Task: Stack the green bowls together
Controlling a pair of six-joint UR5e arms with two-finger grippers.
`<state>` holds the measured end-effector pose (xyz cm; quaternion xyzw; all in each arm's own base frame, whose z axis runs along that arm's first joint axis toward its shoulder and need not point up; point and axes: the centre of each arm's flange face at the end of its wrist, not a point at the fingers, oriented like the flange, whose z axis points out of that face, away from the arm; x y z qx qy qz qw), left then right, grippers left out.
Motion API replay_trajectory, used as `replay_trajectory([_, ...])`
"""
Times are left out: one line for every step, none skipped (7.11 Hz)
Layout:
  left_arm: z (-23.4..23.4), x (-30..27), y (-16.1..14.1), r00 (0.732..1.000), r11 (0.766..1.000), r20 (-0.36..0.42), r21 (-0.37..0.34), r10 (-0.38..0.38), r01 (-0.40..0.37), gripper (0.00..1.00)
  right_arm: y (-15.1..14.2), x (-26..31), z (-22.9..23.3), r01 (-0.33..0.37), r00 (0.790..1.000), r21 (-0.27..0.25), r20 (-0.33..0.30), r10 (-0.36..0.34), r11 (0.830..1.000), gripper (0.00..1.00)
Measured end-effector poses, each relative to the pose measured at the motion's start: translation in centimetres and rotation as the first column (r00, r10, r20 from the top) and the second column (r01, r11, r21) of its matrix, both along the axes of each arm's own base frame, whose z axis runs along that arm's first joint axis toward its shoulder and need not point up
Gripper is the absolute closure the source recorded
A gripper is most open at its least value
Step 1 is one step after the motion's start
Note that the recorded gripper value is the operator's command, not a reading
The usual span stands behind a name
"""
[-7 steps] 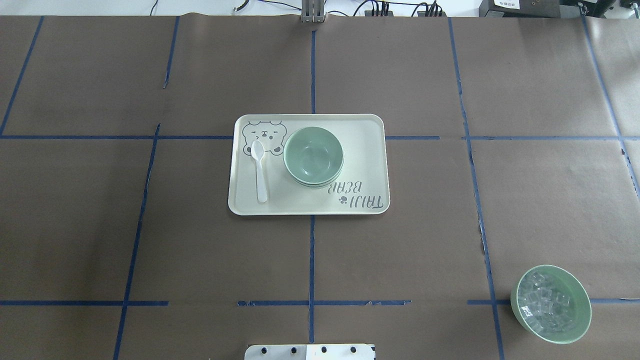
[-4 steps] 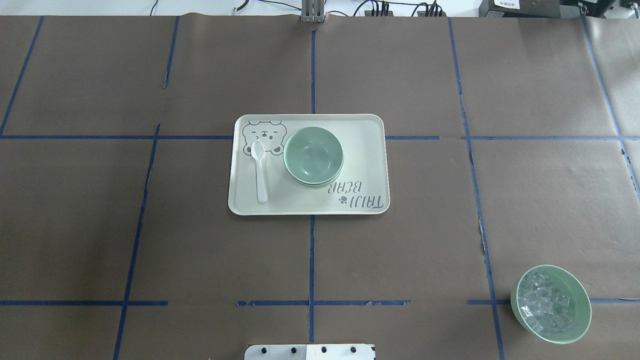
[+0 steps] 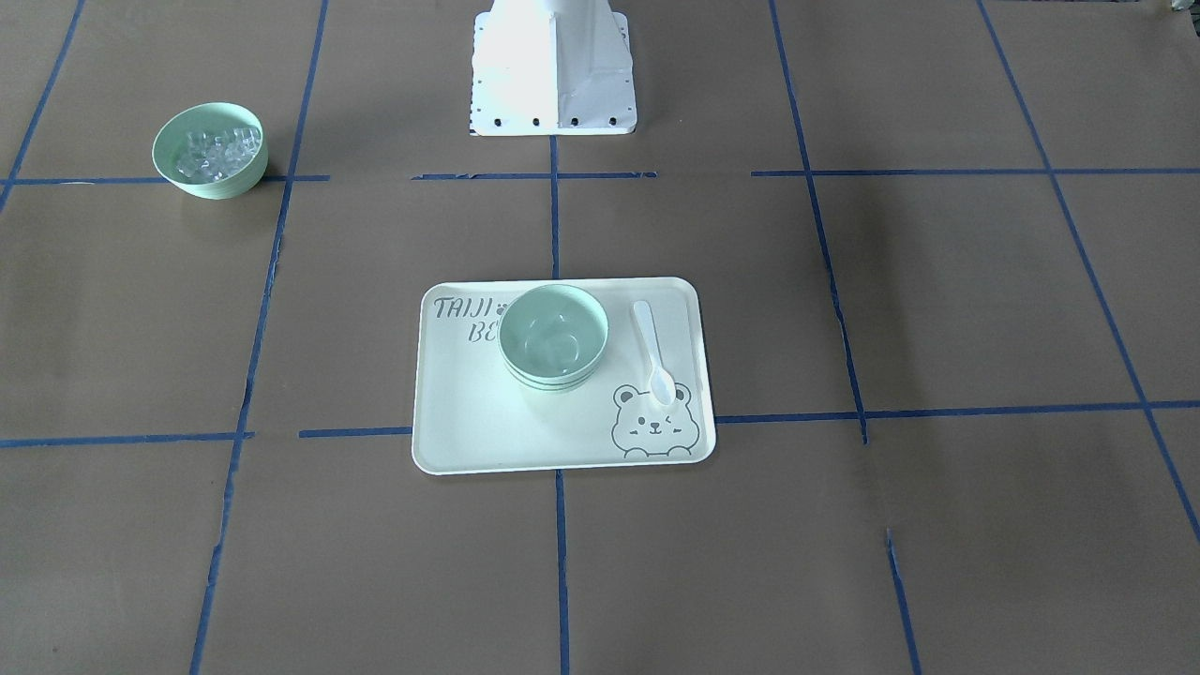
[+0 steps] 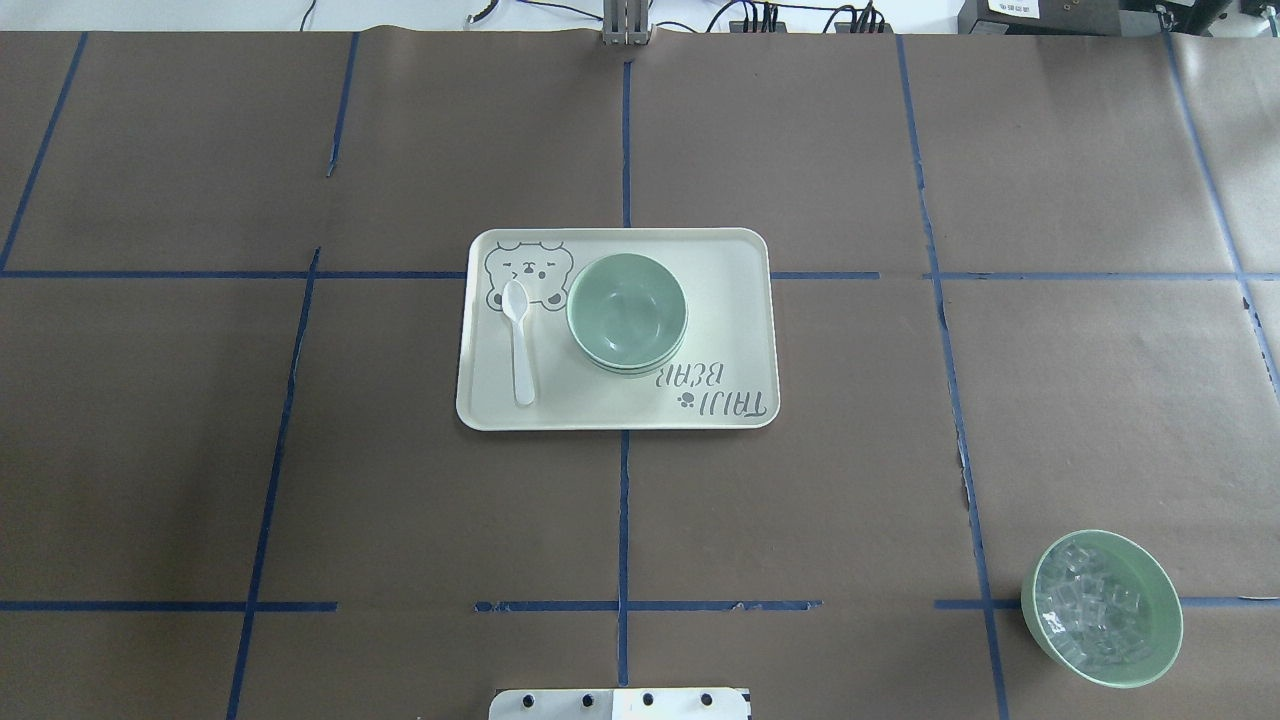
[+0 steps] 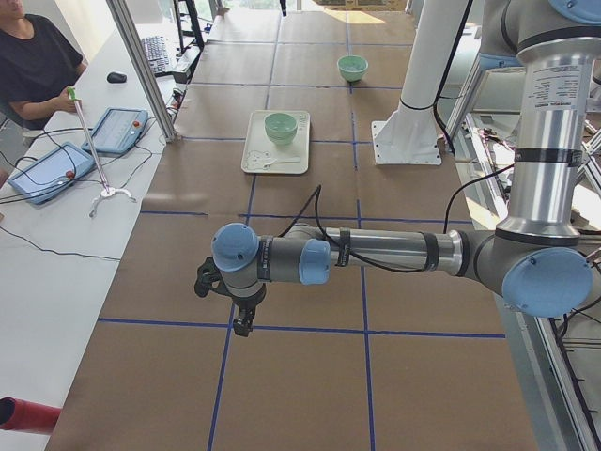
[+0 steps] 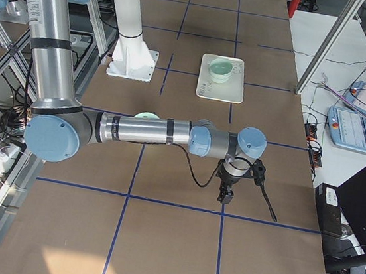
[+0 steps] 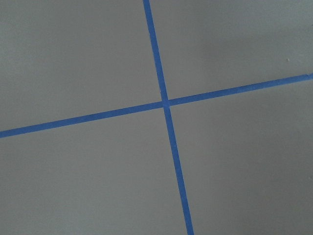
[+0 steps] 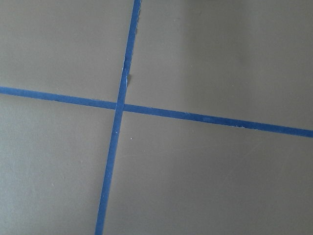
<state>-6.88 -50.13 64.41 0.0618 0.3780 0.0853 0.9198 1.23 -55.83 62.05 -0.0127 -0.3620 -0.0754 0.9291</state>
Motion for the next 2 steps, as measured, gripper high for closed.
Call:
replay_trajectory([-0.05,-0.03,-0.04,1.000,1.000,0.004,0.002,-0.001,0.001,0.00,0.09,0.01,0.01,0.000,1.000,0.000,0.000,0.000,1.000,0.00])
replay_trajectory([-0.14,-0.06,-0.12,1.000,1.000,0.004,0.002,-0.005,0.005,0.00,0.15,0.02,0.07,0.000,1.000,-0.002,-0.001,0.000,1.000,0.00])
